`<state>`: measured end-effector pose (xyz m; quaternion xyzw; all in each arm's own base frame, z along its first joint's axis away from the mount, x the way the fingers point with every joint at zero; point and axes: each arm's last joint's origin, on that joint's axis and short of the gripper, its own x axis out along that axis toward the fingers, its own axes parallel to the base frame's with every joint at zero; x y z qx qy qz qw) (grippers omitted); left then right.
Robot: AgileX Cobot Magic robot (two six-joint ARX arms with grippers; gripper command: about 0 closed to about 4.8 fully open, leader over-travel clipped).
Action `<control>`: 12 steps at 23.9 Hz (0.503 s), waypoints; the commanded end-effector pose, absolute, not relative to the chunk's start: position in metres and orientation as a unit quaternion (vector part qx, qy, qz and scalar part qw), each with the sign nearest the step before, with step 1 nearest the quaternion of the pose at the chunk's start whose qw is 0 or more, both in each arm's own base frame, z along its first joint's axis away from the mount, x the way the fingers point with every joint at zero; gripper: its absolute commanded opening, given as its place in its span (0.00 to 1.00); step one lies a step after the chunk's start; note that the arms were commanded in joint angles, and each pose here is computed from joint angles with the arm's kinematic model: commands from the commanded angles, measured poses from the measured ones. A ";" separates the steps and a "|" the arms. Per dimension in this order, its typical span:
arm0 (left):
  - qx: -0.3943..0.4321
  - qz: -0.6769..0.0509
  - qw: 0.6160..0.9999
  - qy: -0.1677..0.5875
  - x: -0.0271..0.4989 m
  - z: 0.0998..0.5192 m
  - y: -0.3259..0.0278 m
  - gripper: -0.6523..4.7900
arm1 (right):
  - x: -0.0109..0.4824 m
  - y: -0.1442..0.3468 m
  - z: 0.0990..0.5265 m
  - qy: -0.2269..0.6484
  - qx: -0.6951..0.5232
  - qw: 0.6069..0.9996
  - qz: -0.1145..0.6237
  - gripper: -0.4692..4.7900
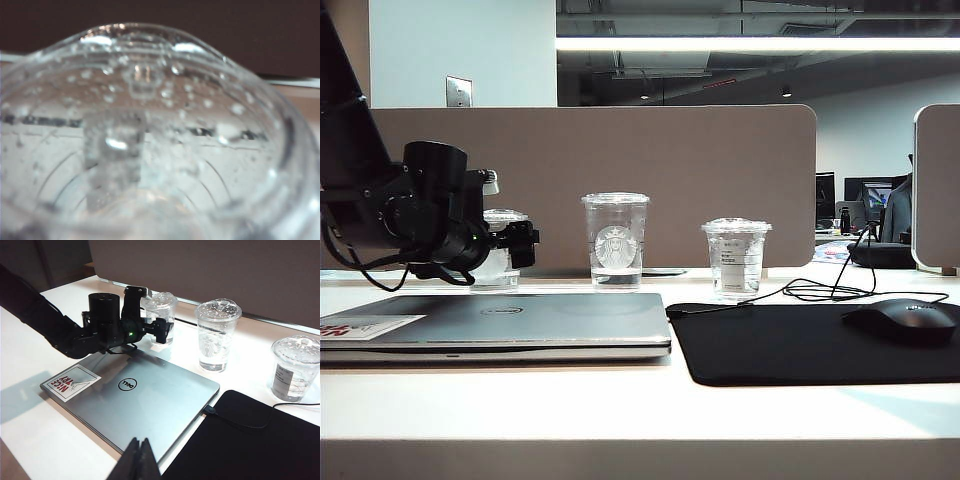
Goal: Pick up the coffee cup on the left and place it on the left side of the laptop.
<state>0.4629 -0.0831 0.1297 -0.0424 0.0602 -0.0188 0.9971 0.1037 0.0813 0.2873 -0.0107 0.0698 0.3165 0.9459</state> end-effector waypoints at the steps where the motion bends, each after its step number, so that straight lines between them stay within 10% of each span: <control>1: -0.042 -0.020 0.998 0.052 0.469 0.133 -0.085 1.00 | 0.103 0.081 0.292 0.057 -0.005 0.946 0.318 0.08; 12: -0.043 -0.024 0.998 0.048 0.481 0.128 -0.087 1.00 | 0.103 0.081 0.291 0.058 -0.005 0.946 0.318 0.08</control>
